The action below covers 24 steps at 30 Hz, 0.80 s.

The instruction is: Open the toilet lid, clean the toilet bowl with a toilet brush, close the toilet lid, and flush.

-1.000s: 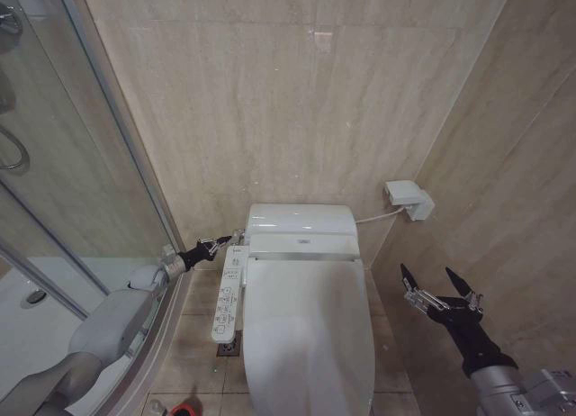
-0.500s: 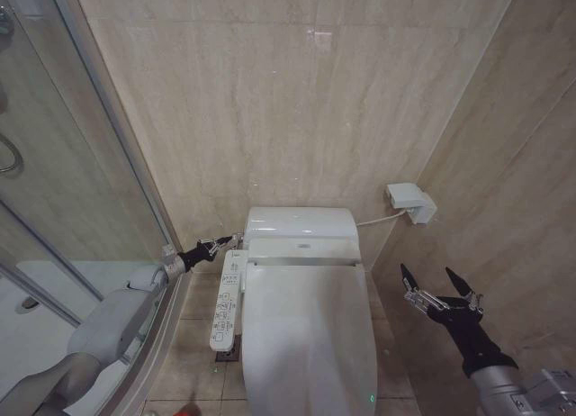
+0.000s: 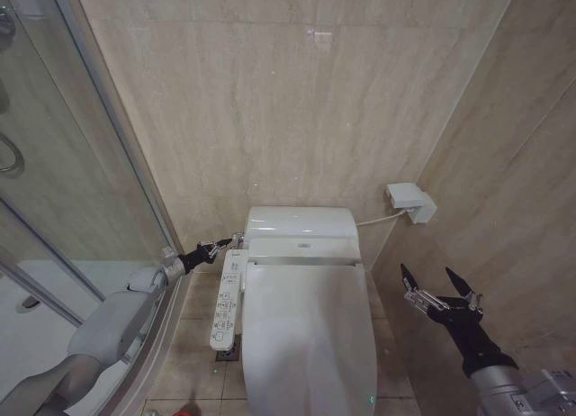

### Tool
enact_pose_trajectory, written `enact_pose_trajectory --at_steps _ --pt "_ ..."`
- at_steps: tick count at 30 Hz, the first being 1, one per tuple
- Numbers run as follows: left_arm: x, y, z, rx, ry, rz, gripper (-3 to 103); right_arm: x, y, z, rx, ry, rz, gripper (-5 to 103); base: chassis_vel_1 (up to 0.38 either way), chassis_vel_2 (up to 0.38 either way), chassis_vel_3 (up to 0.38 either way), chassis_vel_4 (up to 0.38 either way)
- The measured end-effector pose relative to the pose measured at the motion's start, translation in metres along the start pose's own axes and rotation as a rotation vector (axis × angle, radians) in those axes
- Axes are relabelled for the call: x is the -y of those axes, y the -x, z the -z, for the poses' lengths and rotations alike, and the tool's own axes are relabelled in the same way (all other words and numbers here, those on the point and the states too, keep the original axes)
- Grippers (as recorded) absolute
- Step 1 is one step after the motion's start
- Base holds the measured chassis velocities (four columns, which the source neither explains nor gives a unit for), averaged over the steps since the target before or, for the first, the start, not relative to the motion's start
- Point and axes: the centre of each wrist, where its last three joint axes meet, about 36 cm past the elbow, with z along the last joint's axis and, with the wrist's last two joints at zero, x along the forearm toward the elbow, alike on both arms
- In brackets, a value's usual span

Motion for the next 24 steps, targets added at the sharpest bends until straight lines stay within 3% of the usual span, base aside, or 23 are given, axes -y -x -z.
enact_pose_trajectory --at_steps 24 --pt "0.01 -0.003 -0.013 -0.008 -0.021 -0.032 0 0.0 0.0 0.0 0.0 0.0 0.0 100 -0.015 0.022 0.022 -0.02"
